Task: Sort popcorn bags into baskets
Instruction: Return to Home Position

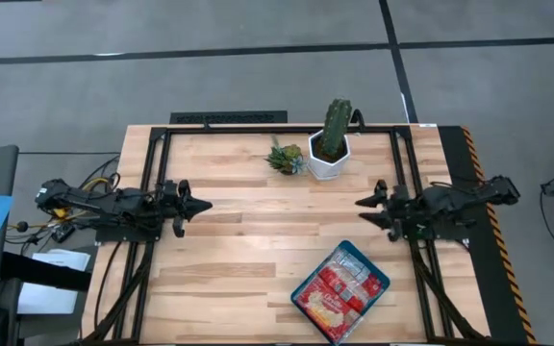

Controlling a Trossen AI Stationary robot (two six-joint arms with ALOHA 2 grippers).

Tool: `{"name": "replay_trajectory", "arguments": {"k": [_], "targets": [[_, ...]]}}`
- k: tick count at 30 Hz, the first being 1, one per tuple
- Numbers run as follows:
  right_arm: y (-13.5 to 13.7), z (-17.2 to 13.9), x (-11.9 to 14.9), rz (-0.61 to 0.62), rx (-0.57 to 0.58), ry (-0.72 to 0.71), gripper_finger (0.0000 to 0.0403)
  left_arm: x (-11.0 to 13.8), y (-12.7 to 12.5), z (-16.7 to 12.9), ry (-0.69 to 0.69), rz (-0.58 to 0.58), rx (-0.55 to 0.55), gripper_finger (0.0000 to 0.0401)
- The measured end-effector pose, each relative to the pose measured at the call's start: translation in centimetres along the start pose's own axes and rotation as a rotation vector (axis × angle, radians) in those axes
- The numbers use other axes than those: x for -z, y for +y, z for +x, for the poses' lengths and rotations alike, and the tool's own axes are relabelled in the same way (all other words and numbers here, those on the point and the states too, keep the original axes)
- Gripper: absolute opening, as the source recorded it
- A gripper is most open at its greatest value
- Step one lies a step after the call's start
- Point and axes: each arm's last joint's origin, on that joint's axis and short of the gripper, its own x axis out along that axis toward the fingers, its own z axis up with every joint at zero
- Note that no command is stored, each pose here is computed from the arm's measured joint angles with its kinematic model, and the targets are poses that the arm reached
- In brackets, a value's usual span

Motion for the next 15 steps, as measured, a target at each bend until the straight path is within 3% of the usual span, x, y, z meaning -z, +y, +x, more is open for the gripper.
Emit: {"name": "replay_trajectory", "arguments": {"k": [8,15], "targets": [[-1.1,0.1,0.0,-0.064,0.111,-0.011,0.0217,-0.3,0.0,-0.1,-0.03,0.063,-0.003,0.0002],[-1.5,0.1,0.2,-0.073,0.147,0.011,0.0217,-0.1,0.1,-0.1,-0.014,0.01,-0.008,0.0002]]}}
